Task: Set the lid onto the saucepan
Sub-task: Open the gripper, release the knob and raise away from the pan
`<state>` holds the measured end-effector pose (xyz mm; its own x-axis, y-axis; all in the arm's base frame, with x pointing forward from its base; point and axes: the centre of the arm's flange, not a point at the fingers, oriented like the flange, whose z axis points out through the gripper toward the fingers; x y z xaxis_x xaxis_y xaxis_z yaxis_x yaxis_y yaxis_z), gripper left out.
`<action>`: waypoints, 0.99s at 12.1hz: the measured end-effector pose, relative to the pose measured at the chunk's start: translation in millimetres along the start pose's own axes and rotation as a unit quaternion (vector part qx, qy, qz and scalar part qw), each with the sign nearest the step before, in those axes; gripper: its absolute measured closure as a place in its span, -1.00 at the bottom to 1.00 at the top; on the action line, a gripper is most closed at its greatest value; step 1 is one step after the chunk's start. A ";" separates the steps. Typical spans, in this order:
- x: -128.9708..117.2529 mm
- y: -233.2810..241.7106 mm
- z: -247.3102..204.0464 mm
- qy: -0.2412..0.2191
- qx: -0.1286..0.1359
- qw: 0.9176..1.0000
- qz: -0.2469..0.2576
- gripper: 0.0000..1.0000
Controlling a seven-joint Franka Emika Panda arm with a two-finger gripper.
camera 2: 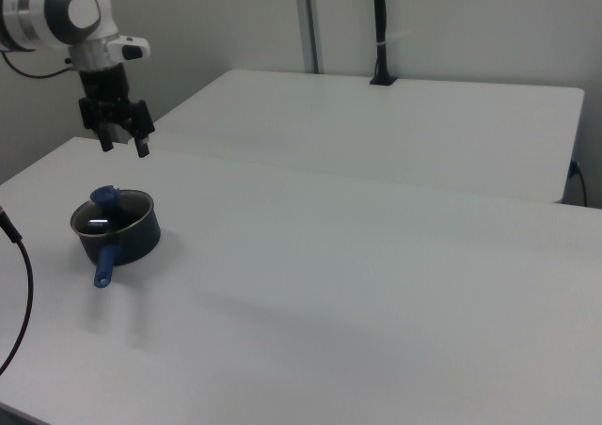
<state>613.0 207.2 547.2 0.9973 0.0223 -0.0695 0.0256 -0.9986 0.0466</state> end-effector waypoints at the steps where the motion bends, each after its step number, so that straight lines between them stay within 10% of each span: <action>1: -0.3 15.5 -7.5 0.003 0.008 1.000 -0.001 -1.00; 12: -48.1 229.8 -53.6 -0.014 0.006 0.999 0.044 -1.00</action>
